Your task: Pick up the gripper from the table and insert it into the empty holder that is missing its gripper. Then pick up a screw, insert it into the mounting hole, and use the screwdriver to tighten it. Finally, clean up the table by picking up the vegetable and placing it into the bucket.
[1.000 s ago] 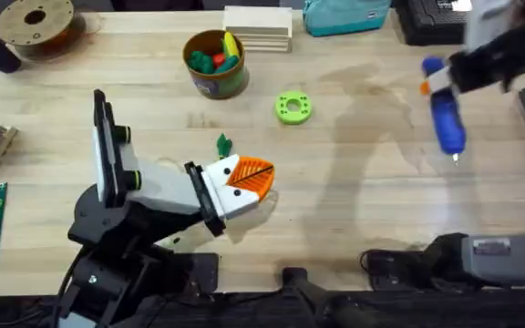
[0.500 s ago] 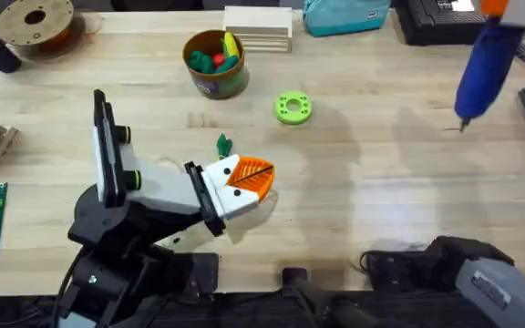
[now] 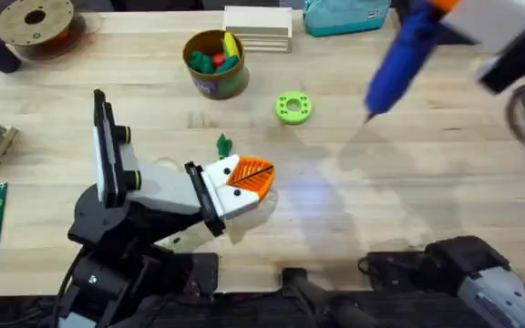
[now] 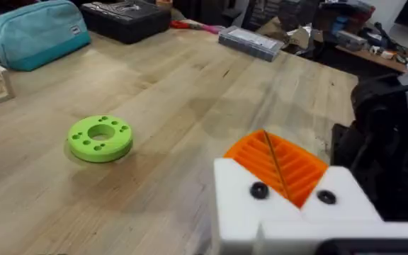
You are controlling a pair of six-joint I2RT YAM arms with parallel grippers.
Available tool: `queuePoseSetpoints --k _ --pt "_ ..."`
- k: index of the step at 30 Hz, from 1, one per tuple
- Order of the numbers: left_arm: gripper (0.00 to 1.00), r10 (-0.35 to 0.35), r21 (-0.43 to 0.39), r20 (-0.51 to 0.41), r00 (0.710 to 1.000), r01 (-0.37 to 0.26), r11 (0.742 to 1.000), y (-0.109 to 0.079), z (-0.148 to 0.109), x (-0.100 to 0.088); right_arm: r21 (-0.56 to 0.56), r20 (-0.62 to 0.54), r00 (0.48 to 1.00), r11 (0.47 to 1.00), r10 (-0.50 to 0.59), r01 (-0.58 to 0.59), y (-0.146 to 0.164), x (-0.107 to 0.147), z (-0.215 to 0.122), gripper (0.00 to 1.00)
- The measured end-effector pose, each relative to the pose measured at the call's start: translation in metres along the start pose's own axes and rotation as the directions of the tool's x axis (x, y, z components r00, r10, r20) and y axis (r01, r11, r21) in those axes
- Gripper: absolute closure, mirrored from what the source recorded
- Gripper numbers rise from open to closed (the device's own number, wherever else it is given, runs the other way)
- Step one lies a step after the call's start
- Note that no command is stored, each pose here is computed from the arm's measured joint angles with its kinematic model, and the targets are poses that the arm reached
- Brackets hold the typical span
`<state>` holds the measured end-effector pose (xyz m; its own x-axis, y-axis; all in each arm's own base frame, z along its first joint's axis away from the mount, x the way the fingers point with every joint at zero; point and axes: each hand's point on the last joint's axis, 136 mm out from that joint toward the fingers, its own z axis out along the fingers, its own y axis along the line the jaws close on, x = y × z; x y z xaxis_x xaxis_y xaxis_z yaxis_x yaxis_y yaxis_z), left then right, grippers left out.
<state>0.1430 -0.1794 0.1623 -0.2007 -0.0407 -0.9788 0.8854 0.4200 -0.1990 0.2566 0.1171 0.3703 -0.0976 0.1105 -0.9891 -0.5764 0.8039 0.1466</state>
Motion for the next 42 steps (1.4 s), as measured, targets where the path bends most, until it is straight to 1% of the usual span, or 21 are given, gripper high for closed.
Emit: queuePoseSetpoints --k 4,5,6,10,13,19,25,27,29,42 --pt "0.990 0.000 0.000 0.000 1.000 0.000 1.000 0.000 0.000 0.000 -0.180 0.024 1.000 0.984 0.018 -0.013 0.046 0.007 0.010 0.971" --pt "0.990 0.001 0.000 0.000 1.000 -0.001 1.000 0.000 0.000 0.000 -0.302 0.048 0.999 0.953 0.021 -0.006 0.080 0.004 0.014 0.971" --pt "0.990 0.000 0.000 0.000 1.000 0.000 1.000 0.000 0.000 0.000 -0.338 0.058 0.998 0.941 0.023 -0.002 0.090 0.002 0.015 0.971" --pt "0.990 0.000 0.000 0.000 1.000 0.000 1.000 0.000 0.000 0.000 -0.455 0.085 0.996 0.891 0.031 0.011 0.124 -0.001 0.024 0.971" --pt "0.990 0.000 0.000 0.000 1.000 0.000 1.000 0.000 0.000 0.000 -0.526 0.090 0.995 0.850 0.040 0.013 0.148 0.002 0.035 0.971" --pt "0.990 0.000 0.000 0.000 1.000 0.000 1.000 0.000 0.000 0.000 -0.620 0.116 0.992 0.784 0.054 0.029 0.185 0.011 0.054 0.971" --pt "0.990 0.000 0.000 0.000 1.000 0.000 1.000 0.000 0.000 0.000 -0.653 0.116 0.992 0.756 0.059 0.031 0.200 0.020 0.064 0.971" --pt "0.990 0.000 0.000 0.000 1.000 0.000 1.000 0.000 0.000 0.000 -0.667 0.093 0.994 0.745 0.057 0.019 0.208 0.033 0.074 0.971" --pt "0.990 0.000 0.000 0.000 1.000 0.000 1.000 0.000 0.000 0.000 -0.669 0.082 0.995 0.743 0.055 0.014 0.210 0.036 0.076 0.971" --pt "0.990 0.000 0.000 0.000 1.000 0.000 1.000 0.000 0.000 0.000 -0.669 0.087 0.995 0.743 0.045 0.025 0.210 0.038 0.077 0.971"
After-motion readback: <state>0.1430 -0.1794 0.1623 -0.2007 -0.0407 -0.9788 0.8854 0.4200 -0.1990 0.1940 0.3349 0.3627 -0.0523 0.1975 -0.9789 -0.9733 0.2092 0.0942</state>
